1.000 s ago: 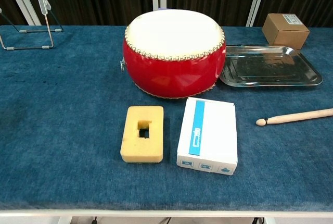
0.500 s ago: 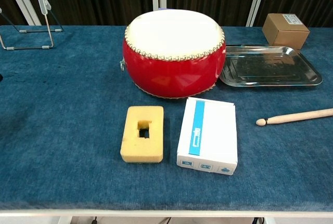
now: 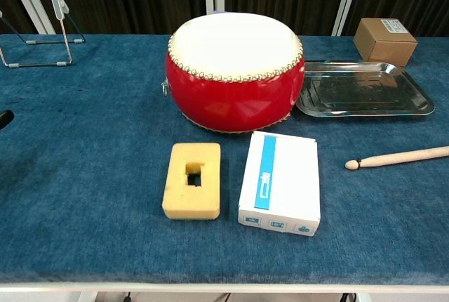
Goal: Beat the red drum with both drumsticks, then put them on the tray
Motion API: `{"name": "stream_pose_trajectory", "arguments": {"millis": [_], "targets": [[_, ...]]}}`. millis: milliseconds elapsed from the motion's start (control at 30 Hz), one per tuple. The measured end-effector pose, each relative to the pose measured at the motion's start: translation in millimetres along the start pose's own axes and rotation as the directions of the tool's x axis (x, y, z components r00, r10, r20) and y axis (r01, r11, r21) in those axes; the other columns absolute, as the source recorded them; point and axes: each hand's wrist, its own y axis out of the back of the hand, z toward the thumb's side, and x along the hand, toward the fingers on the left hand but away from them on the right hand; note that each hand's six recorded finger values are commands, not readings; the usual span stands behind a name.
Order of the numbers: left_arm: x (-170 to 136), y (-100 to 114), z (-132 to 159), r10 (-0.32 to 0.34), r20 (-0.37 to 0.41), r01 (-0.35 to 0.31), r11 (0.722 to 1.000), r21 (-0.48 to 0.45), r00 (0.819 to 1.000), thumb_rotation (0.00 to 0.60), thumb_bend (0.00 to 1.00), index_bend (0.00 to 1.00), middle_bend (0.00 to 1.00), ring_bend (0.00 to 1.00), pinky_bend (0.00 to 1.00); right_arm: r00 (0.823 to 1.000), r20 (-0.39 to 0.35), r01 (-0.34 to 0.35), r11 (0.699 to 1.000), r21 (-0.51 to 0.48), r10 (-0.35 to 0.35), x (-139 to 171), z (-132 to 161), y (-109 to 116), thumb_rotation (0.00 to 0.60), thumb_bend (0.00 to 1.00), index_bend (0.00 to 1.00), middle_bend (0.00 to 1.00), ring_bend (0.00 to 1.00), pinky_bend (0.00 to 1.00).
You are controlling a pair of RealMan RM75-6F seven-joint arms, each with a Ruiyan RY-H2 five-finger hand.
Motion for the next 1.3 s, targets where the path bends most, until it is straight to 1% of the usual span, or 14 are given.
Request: {"name": "stream_pose_trajectory", "arguments": {"millis": [200, 367, 500, 567, 600, 700, 800, 833, 900, 933, 1033, 1133, 1233, 1300], "targets": [[3, 3, -1, -0.005, -0.002, 0.005, 0.999, 0.054, 1.000, 0.600, 0.29, 1.00, 1.00, 1.00, 1.00, 1.000, 0.000, -0.002, 1.000, -0.002, 0.002, 0, 0, -1, 0.600, 0.18, 0.32, 0.37, 0.16, 0.27], [7, 7, 7, -0.023, 0.021, 0.020, 0.987, 0.162, 1.000, 0.600, 0.29, 1.00, 1.00, 1.00, 1.00, 1.000, -0.006, -0.012, 1.000, 0.001, 0.012, -1, 1, -2, 0.600, 0.18, 0.32, 0.37, 0.16, 0.27], [11, 11, 22, -0.046, 0.062, 0.026, 0.957, 0.289, 0.997, 0.600, 0.29, 1.00, 1.00, 1.00, 1.00, 1.000, -0.012, -0.028, 1.000, 0.002, 0.028, -3, 1, -2, 0.600, 0.18, 0.32, 0.37, 0.16, 0.27], [12, 14, 31, -0.062, 0.084, 0.026, 0.925, 0.379, 0.994, 0.600, 0.29, 1.00, 1.00, 1.00, 1.00, 0.999, -0.016, -0.045, 0.999, 0.005, 0.045, -5, 2, -4, 0.600, 0.18, 0.32, 0.37, 0.16, 0.27], [13, 15, 35, -0.069, 0.094, 0.023, 0.907, 0.422, 0.993, 0.600, 0.29, 1.00, 1.00, 1.00, 1.00, 0.999, -0.016, -0.050, 0.999, 0.006, 0.050, -5, 2, -4, 0.600, 0.18, 0.32, 0.37, 0.17, 0.27], [15, 19, 50, -0.091, 0.121, 0.006, 0.822, 0.569, 0.989, 0.600, 0.29, 1.00, 1.00, 1.00, 1.00, 0.996, -0.014, -0.084, 0.996, 0.010, 0.085, -9, 1, -9, 0.600, 0.18, 0.32, 0.37, 0.16, 0.27], [17, 20, 66, -0.110, 0.139, -0.020, 0.708, 0.706, 0.984, 0.600, 0.29, 1.00, 1.00, 1.00, 1.00, 0.991, -0.009, -0.137, 0.991, 0.016, 0.137, -13, 1, -18, 0.600, 0.19, 0.32, 0.37, 0.17, 0.27], [17, 20, 73, -0.118, 0.144, -0.030, 0.659, 0.752, 0.983, 0.600, 0.29, 1.00, 1.00, 1.00, 1.00, 0.988, -0.006, -0.156, 0.988, 0.017, 0.156, -15, 0, -21, 0.600, 0.19, 0.32, 0.37, 0.17, 0.27], [18, 18, 83, -0.131, 0.149, -0.046, 0.585, 0.810, 0.980, 0.600, 0.29, 1.00, 1.00, 1.00, 1.00, 0.979, -0.003, -0.204, 0.979, 0.024, 0.204, -20, 1, -31, 0.600, 0.19, 0.32, 0.37, 0.17, 0.27], [19, 16, 90, -0.138, 0.153, -0.056, 0.538, 0.841, 0.978, 0.600, 0.29, 1.00, 1.00, 1.00, 1.00, 0.974, -0.003, -0.224, 0.974, 0.029, 0.225, -22, 1, -36, 0.600, 0.19, 0.32, 0.37, 0.17, 0.27], [21, 9, 105, -0.156, 0.161, -0.077, 0.440, 0.895, 0.975, 0.600, 0.29, 1.00, 1.00, 1.00, 1.00, 0.958, -0.013, -0.287, 0.957, 0.051, 0.288, -32, 6, -52, 0.600, 0.20, 0.32, 0.37, 0.17, 0.27], [24, 3, 116, -0.169, 0.158, -0.086, 0.372, 0.924, 0.973, 0.600, 0.29, 1.00, 1.00, 1.00, 1.00, 0.946, -0.036, -0.319, 0.944, 0.082, 0.323, -43, 14, -66, 0.600, 0.20, 0.32, 0.37, 0.17, 0.27], [27, -5, 122, -0.187, 0.140, -0.071, 0.333, 0.940, 0.972, 0.600, 0.29, 1.00, 1.00, 1.00, 1.00, 0.943, -0.048, -0.322, 0.938, 0.126, 0.330, -49, 20, -77, 0.600, 0.21, 0.33, 0.36, 0.16, 0.27], [31, -12, 124, -0.202, 0.130, -0.060, 0.322, 0.945, 0.971, 0.600, 0.31, 1.00, 1.00, 1.00, 1.00, 0.940, -0.054, -0.326, 0.932, 0.158, 0.338, -52, 25, -86, 0.600, 0.22, 0.33, 0.35, 0.15, 0.26]]}}
